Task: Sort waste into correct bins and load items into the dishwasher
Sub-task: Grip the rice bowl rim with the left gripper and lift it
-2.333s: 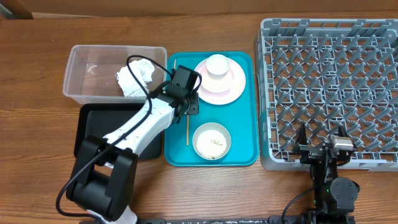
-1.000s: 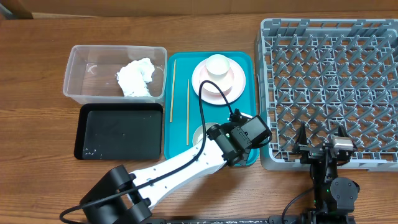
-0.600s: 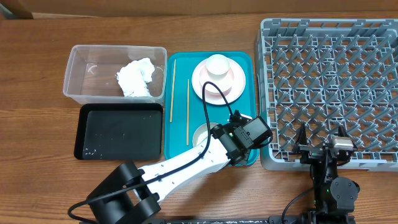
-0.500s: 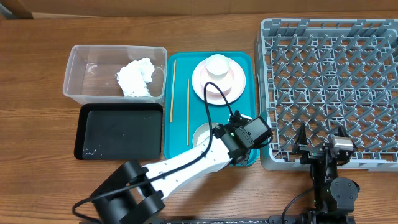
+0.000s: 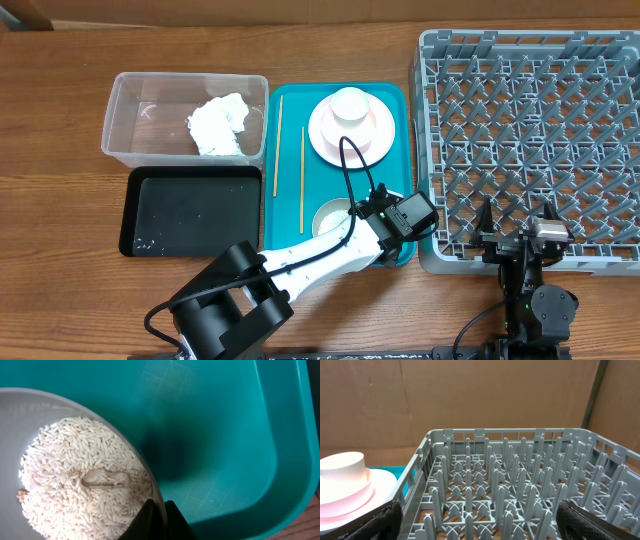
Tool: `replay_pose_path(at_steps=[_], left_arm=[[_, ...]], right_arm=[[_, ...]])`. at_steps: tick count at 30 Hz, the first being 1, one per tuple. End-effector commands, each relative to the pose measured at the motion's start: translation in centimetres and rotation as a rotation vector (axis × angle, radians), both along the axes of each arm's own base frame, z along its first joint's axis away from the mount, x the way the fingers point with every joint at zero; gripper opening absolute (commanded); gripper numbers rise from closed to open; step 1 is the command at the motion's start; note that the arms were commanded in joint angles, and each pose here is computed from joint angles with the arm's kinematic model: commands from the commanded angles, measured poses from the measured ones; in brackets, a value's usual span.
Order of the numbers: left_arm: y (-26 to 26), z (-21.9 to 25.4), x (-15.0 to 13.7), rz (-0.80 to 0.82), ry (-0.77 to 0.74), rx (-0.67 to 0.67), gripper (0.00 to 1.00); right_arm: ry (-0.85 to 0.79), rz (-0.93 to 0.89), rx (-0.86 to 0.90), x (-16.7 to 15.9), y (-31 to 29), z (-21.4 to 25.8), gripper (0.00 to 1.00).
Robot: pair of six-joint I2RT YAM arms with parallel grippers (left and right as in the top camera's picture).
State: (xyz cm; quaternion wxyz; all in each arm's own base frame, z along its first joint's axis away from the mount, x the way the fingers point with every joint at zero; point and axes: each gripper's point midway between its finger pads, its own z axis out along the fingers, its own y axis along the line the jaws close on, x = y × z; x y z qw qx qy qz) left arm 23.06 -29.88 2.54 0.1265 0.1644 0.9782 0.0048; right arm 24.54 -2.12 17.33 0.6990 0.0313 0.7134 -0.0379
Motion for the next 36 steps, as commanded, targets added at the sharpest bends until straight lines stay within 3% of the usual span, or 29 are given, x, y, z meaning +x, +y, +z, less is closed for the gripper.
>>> replay_pose_path(at_steps=[1, 4, 24, 31, 36], left_arm=[[0.2, -0.4, 0.0, 0.009, -0.007, 0.015, 0.08], [0.3, -0.3, 0.2, 0.013, -0.009, 0.013, 0.04], [2.5, 5.1, 2.5, 0.083, 0.026, 0.068, 0.04], [3.3, 8.3, 3.6, 0.098, 0.066, -0.041, 0.04], [5.2, 11.6, 4.8, 0.118, 0.103, -0.190, 0.04]], right_arm=[[0.001, -0.009, -0.007, 0.0, -0.2, -0.3, 1.00], [0.000, -0.009, -0.007, 0.0, -0.2, -0.3, 1.00], [0.001, -0.009, -0.007, 0.0, -0.2, -0.3, 1.00], [0.000, -0.009, -0.007, 0.0, -0.2, -0.3, 1.00], [0.000, -0.009, -0.007, 0.0, -0.2, -0.3, 1.00]])
